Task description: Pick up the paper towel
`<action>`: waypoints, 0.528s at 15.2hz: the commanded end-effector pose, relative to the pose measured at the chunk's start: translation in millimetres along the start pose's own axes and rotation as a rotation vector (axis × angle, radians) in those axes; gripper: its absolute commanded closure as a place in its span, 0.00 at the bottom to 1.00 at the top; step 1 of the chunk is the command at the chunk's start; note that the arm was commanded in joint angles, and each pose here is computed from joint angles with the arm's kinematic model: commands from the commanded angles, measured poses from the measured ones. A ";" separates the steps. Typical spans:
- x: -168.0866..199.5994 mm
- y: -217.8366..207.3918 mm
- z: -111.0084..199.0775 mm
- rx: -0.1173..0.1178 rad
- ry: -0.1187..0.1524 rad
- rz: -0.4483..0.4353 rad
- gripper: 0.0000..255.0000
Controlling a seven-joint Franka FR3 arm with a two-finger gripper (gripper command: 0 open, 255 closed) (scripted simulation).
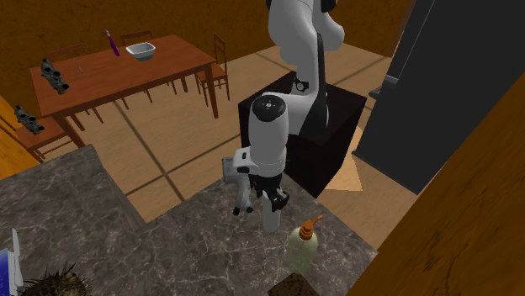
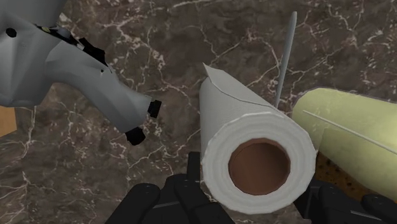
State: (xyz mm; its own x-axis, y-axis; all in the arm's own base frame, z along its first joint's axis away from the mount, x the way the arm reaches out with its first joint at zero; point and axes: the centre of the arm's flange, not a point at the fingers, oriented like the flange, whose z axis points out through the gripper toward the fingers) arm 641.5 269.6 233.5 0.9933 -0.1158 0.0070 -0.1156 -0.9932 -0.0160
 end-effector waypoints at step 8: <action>0.2 -1.1 -42.0 0.000 -0.001 0.000 1.00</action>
State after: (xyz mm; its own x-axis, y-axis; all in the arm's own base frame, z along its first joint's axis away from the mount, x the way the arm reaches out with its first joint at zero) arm 640.5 269.4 270.2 0.9933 -0.1153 0.0066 -0.1152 -0.9932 -0.0165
